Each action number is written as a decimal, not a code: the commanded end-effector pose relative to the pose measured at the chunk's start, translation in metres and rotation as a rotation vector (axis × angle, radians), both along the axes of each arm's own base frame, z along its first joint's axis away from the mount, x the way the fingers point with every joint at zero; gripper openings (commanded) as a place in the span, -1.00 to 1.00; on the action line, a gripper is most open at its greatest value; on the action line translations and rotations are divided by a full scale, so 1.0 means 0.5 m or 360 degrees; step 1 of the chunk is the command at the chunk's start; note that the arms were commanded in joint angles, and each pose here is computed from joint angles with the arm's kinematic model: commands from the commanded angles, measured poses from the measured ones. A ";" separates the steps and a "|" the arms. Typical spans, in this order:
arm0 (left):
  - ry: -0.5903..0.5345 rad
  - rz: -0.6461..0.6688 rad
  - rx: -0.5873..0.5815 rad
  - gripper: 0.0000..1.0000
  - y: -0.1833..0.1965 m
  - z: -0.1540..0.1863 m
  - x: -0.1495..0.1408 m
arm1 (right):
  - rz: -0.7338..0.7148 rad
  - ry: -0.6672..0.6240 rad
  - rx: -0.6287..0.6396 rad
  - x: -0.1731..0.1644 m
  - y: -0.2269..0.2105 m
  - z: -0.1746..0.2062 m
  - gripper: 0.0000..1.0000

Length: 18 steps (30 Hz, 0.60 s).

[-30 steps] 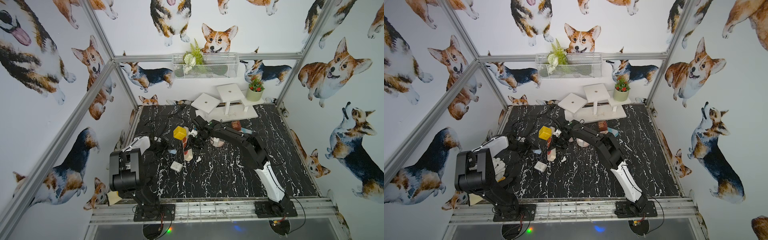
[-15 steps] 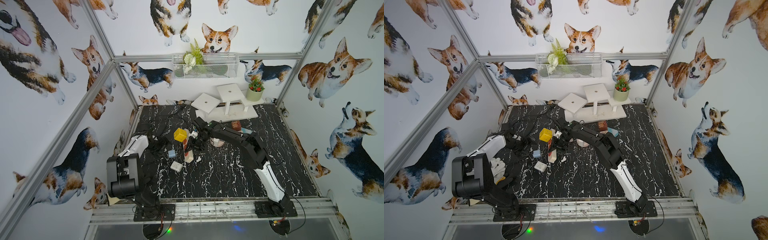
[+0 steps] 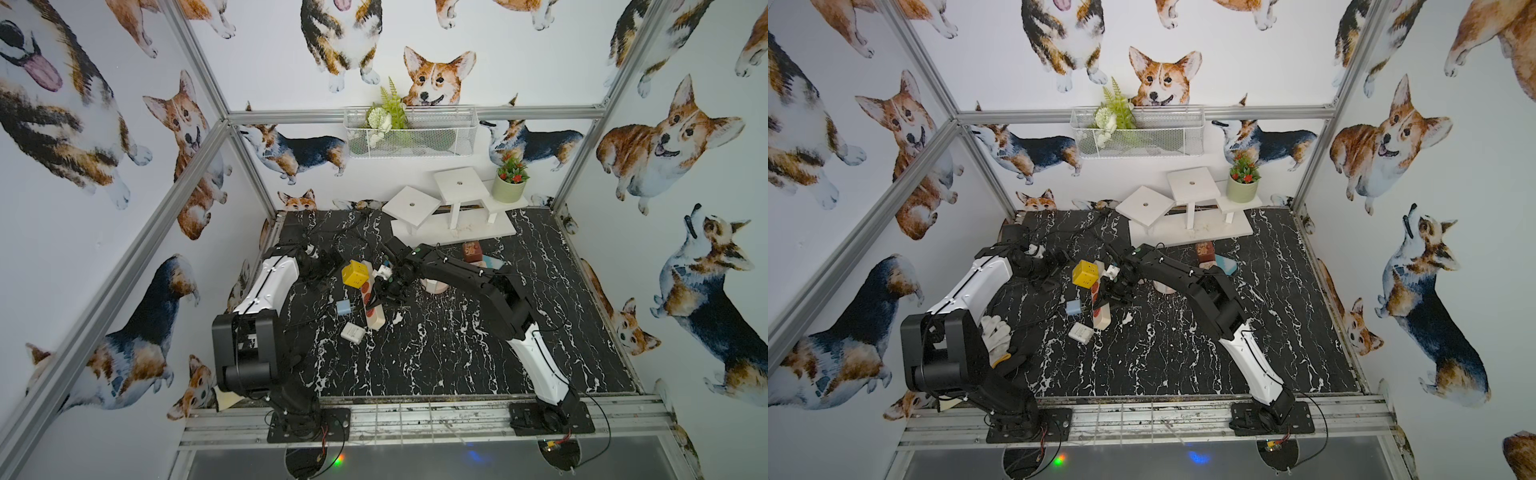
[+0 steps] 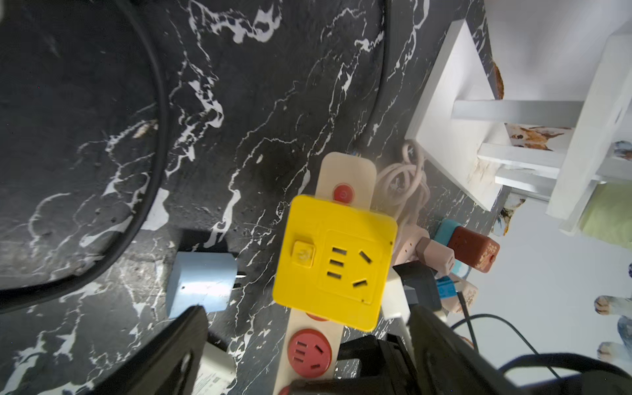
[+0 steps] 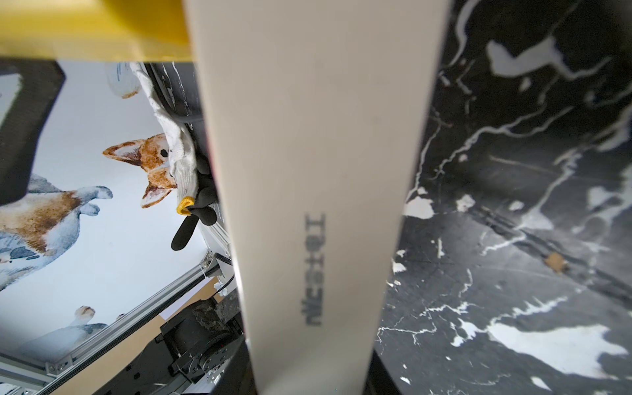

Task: Pull the plug off the socket
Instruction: Place the plug at the center of the board, then remove the plug from the socket.

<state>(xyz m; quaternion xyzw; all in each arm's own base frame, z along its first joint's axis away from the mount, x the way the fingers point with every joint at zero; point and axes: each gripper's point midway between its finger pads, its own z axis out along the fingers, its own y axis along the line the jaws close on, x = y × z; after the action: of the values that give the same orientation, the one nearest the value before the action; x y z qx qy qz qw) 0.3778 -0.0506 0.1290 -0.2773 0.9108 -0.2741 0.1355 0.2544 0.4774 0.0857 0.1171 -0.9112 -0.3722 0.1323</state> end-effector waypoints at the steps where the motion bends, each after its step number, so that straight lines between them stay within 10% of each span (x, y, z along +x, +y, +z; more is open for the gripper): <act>1: -0.0007 -0.0045 -0.0069 0.95 -0.018 -0.014 0.015 | 0.0081 -0.0054 0.0121 -0.007 0.018 0.028 -1.00; 18: 0.0003 -0.0086 -0.0316 0.54 -0.067 -0.042 0.044 | 0.0109 -0.0058 0.0177 -0.018 0.026 0.033 -1.00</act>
<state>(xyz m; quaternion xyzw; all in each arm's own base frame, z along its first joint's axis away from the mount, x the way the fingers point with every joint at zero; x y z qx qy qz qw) 0.3945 -0.0777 0.1021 -0.2673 0.8958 -0.3419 0.0961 0.2451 0.4813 0.0924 0.1315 -0.9023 -0.3876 0.1354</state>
